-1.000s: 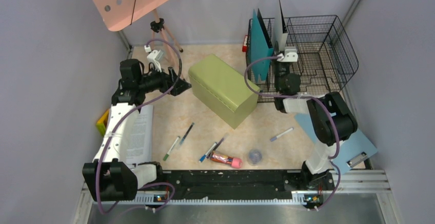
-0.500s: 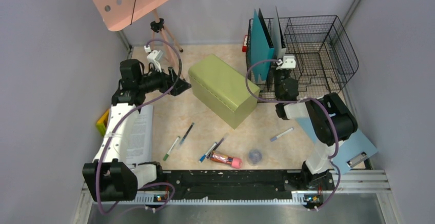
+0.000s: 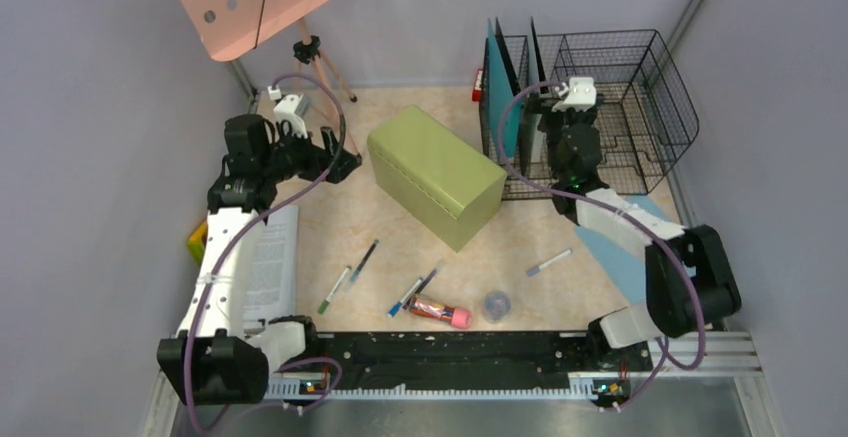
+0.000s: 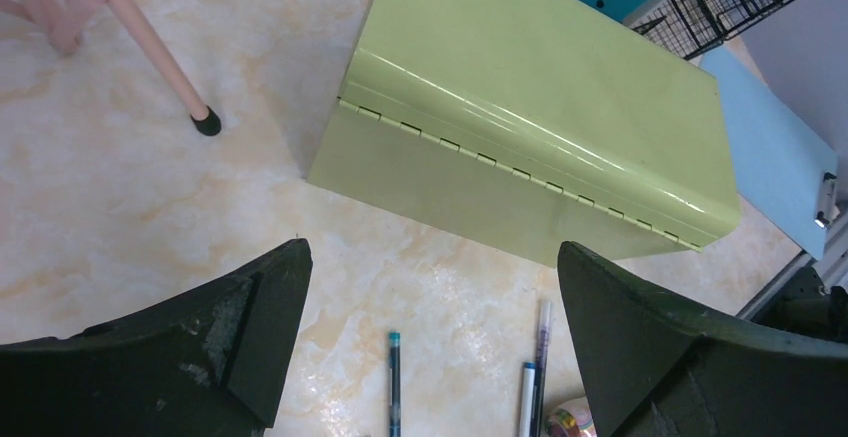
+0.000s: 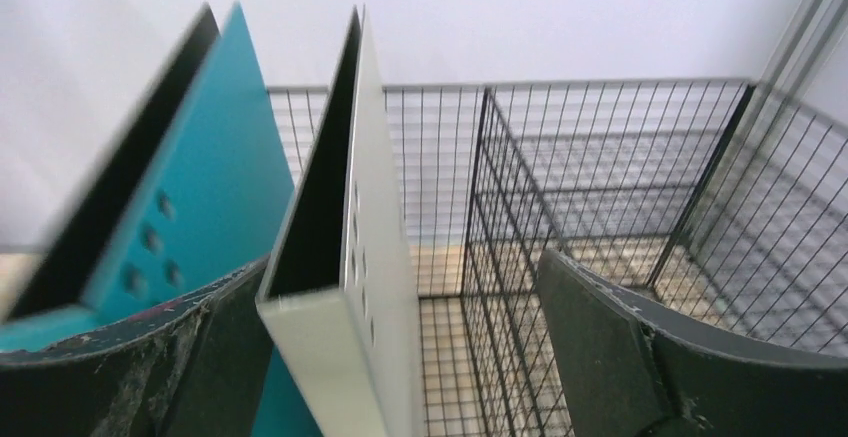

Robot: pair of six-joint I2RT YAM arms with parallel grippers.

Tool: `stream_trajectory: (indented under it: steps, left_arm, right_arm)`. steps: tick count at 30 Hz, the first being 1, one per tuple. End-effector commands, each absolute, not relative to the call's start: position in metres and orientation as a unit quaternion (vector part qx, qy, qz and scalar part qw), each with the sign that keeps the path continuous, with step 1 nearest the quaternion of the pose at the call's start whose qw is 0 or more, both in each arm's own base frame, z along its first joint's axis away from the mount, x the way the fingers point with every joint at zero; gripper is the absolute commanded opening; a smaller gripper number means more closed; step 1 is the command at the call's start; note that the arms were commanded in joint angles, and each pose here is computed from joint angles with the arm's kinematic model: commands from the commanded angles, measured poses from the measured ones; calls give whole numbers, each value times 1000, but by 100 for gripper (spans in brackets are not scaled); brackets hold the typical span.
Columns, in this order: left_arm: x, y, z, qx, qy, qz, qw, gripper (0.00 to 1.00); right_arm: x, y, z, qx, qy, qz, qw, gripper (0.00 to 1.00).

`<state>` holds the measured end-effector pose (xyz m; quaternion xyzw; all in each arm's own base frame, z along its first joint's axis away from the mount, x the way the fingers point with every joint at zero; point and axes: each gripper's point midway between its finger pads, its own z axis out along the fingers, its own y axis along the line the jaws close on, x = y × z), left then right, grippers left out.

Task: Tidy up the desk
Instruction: Place the folder in the storage box.

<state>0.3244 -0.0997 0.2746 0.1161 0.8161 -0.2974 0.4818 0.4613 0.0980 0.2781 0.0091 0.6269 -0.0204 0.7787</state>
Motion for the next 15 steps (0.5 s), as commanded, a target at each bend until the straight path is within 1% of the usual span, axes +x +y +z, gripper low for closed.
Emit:
stream_trajectory:
  steps: [1, 6, 9, 15]
  left_arm:
    - [320, -84, 300, 116, 807, -246, 524, 98]
    - [314, -77, 297, 108, 814, -224, 524, 98]
    - [307, -77, 295, 121, 813, -216, 526, 98]
    - [297, -73, 289, 144, 813, -193, 530, 98]
  right_arm:
    - [442, 104, 336, -13, 637, 0, 771, 95]
    - [415, 104, 344, -71, 681, -4, 729, 96]
    - [389, 117, 329, -142, 714, 21, 685, 95]
    - [326, 155, 272, -283, 750, 128, 584, 86]
